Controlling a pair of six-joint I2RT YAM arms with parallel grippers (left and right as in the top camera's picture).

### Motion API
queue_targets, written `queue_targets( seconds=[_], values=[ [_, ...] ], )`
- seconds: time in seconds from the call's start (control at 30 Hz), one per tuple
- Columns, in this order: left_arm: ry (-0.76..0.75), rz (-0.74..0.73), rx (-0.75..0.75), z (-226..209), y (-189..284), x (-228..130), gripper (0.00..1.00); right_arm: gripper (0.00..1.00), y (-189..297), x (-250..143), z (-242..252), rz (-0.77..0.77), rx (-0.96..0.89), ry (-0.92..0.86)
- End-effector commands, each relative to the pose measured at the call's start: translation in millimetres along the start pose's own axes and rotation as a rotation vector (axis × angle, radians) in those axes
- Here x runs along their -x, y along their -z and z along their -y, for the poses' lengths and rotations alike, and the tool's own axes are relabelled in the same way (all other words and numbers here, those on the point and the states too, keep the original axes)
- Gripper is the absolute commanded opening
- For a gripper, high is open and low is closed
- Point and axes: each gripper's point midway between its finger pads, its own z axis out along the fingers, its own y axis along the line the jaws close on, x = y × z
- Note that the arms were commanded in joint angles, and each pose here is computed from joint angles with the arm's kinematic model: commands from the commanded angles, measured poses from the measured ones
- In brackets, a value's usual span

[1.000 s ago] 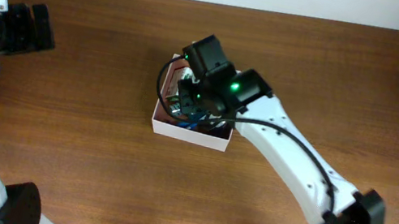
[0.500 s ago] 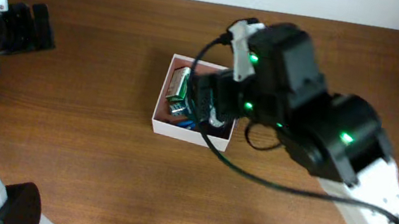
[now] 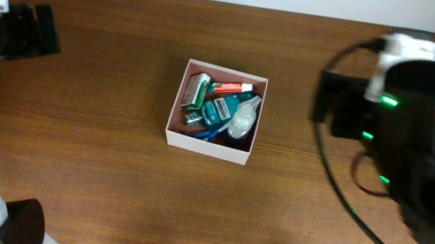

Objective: Pack container

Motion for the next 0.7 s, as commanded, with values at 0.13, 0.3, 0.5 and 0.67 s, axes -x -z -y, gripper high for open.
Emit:
queue_targets(
  seconds=[0.13,0.3,0.5,0.67],
  values=[
    [0.016,0.010,0.002,-1.2,2.3,1.8,0.99,0.99,63.4,-18.7,75.5,0.054,-0.045,-0.047],
    [0.016,0.010,0.002,-1.2,2.3,1.8,0.99,0.99,85.5,-61.4,113.0,0.061,-0.173,-0.133],
    [0.016,0.010,0.002,-1.4,2.3,1.8,0.99,0.99,61.1,-140.3,125.9,0.055,-0.216,-0.188],
    [0.016,0.010,0.002,-1.2,2.3,1.8,0.99,0.99,17.9,-194.4,122.3,0.105,-0.170,-0.185]
  ],
)
